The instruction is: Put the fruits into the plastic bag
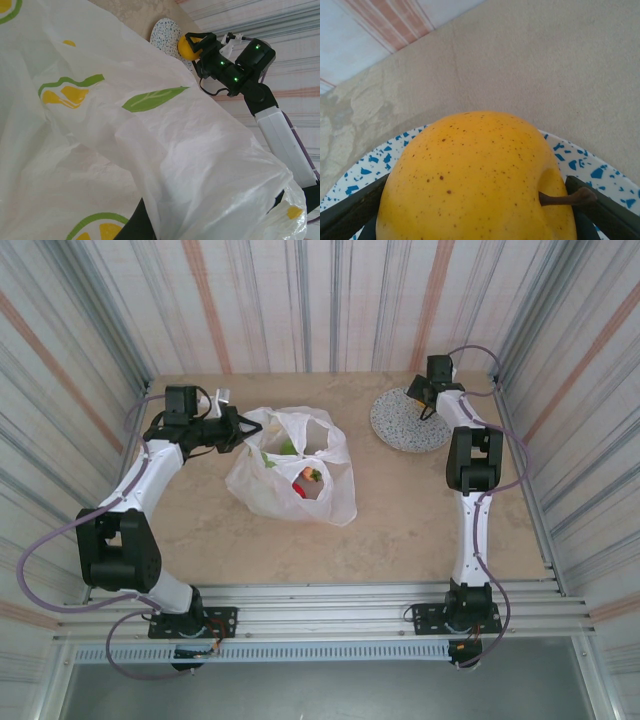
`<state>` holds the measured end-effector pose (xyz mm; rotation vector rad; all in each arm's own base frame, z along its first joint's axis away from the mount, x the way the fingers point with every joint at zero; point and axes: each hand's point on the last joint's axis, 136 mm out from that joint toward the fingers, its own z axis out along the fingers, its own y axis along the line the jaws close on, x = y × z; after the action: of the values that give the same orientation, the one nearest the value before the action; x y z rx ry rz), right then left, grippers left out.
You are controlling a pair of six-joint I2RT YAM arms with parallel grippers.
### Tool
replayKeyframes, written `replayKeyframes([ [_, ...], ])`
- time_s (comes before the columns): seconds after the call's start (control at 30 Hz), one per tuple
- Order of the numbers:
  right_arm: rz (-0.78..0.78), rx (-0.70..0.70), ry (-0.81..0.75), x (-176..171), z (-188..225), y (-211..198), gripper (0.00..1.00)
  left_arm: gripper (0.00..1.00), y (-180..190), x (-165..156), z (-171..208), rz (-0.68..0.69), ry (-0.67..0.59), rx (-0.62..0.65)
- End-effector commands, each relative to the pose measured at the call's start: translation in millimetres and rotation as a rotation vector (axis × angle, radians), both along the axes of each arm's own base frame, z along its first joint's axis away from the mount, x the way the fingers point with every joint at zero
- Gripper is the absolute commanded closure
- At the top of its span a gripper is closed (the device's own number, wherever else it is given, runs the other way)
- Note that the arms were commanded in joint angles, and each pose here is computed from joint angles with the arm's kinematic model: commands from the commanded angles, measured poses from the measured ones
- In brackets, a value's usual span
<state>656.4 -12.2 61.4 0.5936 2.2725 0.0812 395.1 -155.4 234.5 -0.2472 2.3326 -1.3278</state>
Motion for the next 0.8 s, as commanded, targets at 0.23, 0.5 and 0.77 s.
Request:
replayKeyframes([
  [0.23, 0.061, 0.061, -0.017, -6.4, 34.3, 7.0, 0.25, 1.00, 2.2, 0.3, -5.3, -0.004, 0.020, -0.009],
  [0.5, 0.221, 0.149, -0.116, -58.9, 104.6, 52.2, 0.26, 1.00, 1.6, -0.2, -4.0, -0.004, 0.020, -0.013],
  [0.77, 0.572, 0.189, -0.210, -204.8, 163.1, 153.6, 0.28, 1.00, 1.3, -0.4, -3.8, -0.003, 0.020, -0.015],
])
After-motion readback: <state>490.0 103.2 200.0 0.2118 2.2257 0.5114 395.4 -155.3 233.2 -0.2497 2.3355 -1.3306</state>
